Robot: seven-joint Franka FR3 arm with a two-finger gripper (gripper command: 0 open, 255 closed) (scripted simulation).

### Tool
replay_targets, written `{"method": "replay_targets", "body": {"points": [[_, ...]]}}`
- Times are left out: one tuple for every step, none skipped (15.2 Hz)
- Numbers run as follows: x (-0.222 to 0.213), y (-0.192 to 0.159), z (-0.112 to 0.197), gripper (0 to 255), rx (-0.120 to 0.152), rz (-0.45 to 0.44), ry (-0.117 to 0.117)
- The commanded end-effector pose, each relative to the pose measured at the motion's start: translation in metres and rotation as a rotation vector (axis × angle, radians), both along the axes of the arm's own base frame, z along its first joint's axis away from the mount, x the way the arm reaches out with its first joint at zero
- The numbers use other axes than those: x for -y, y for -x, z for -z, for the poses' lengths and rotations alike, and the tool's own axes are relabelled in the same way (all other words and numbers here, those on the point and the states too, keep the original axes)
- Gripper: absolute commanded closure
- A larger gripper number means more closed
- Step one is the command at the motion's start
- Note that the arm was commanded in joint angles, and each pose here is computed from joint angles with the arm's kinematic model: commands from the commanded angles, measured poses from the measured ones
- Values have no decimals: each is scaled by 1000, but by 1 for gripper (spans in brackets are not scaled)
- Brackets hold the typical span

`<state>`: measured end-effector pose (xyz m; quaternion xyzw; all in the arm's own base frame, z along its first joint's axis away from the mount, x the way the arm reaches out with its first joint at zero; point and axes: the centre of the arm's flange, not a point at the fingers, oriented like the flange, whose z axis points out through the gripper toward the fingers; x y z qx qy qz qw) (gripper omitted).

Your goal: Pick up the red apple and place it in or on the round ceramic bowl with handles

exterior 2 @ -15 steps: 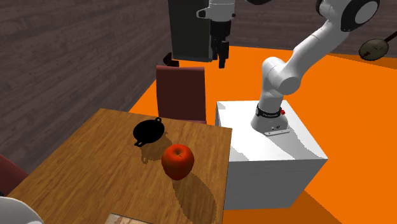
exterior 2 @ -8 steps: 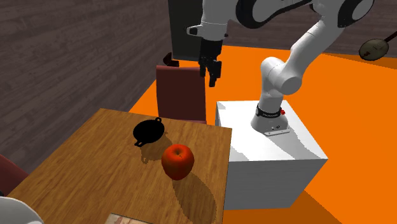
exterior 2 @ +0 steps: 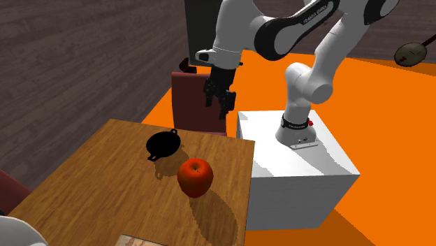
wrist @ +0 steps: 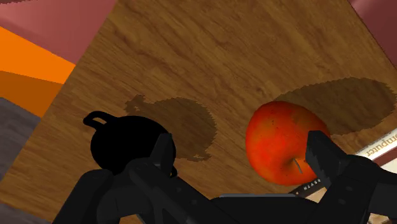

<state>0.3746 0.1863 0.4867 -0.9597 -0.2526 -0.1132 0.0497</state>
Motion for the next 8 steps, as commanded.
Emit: {"method": "replay_targets", "body": {"points": [[-23,-10,8,0,34,-47,-12],[-33,-13,13,0,50,-69,-17],[-42,-16,18,0,65,-92,-22],[-53,-19,23,0,81,-114,-28],[-63,-21,28,0,97,-137,-33],[-73,-24,32,0,112,-159,-38],[-83,-26,37,0,128,-182,-43],[-94,-29,42,0,143,-205,-48]]}}
